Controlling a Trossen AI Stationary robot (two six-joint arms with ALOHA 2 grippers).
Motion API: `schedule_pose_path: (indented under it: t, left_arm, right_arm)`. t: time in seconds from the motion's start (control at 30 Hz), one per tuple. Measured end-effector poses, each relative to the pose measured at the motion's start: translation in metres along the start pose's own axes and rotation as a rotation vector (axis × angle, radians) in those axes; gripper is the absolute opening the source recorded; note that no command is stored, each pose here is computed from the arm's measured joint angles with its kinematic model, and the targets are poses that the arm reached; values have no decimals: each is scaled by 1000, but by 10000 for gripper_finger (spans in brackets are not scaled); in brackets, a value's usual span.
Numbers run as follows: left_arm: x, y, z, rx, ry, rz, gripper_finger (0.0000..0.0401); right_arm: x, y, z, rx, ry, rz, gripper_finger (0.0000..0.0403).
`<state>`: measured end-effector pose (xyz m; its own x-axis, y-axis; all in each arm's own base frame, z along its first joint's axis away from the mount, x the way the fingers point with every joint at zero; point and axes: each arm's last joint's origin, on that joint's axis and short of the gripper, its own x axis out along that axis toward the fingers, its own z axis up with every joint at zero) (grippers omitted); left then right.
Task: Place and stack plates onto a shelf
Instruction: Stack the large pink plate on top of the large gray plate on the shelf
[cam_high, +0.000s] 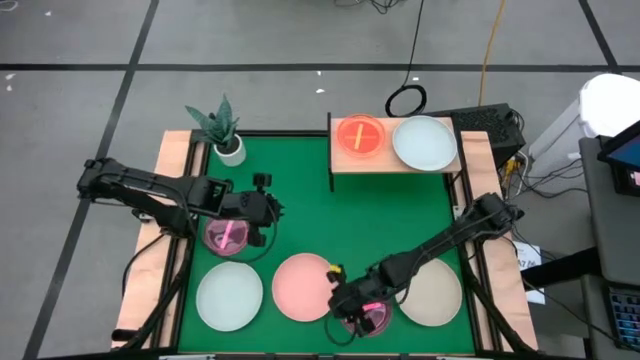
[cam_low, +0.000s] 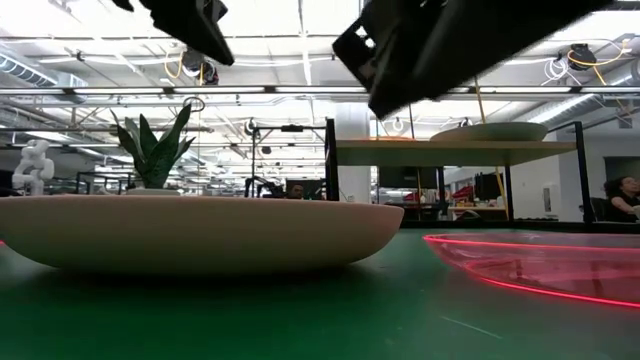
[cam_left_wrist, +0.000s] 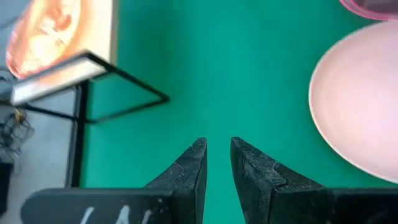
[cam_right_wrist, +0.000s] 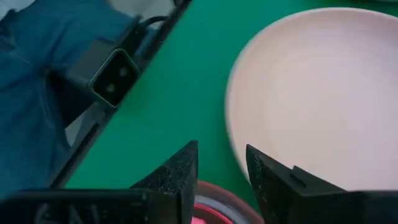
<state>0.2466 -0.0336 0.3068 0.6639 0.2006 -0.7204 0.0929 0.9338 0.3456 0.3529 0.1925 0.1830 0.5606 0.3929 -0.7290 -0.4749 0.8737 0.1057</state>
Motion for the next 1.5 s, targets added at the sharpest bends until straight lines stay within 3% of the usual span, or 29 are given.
schedule_pose_path:
  t: [0.23,0.5,1.03,1.5]
  left_arm:
    - [-2,1,3,-32,-36,5,79]
    - [-2,1,4,-33,-45,6,79]
    - [-2,1,4,-8,-47,8,79]
    - [-2,1,4,5,-48,8,79]
  right_arm:
    - [20,2,-8,-15,32,-75,121]
    - [28,-4,-14,-81,59,-81,113]
    - [31,-10,-25,-169,80,-88,5]
    - [32,-12,-29,-200,74,-144,74]
